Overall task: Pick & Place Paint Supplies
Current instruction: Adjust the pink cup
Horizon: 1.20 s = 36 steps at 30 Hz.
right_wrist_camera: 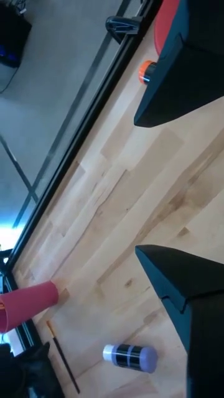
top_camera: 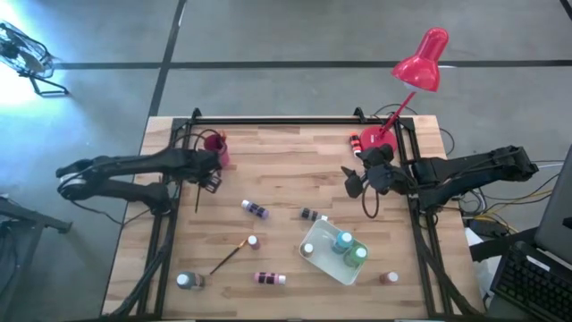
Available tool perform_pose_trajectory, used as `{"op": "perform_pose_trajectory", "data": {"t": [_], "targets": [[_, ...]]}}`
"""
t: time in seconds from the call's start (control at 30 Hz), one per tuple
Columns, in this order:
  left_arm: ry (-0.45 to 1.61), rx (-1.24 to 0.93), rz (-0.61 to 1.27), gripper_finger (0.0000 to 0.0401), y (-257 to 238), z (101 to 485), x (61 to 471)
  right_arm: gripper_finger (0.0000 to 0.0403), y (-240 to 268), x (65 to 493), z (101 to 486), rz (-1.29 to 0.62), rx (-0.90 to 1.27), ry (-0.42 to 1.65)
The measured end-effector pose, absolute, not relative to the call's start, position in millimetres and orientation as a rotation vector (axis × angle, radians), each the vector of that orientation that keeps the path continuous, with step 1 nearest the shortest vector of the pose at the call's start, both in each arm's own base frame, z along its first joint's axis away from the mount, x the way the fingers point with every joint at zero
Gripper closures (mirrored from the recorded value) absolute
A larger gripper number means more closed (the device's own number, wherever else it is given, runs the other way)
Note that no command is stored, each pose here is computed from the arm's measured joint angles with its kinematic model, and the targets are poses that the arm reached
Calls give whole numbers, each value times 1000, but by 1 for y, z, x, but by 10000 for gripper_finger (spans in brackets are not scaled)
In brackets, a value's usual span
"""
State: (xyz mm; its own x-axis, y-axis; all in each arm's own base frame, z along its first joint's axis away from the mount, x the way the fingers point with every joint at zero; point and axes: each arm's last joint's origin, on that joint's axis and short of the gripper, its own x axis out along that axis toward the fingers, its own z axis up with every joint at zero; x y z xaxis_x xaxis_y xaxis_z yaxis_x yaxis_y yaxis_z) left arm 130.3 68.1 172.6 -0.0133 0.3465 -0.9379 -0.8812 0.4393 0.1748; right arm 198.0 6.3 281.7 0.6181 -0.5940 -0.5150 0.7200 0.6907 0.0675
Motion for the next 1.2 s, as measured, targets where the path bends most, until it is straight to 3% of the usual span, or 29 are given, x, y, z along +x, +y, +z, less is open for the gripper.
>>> {"op": "perform_pose_trajectory", "data": {"t": [0.43,0.7,0.97,1.2], "targets": [[1182,-522,1117,252,73,168,137,110,6,198,283,-764,275,485],[1052,-521,1138,252,69,185,132,91,6,198,283,-762,263,492],[1097,-516,1030,252,54,191,127,74,5,198,283,-766,261,494],[1006,-511,1080,252,44,200,124,87,3,205,285,-742,270,455]]}}
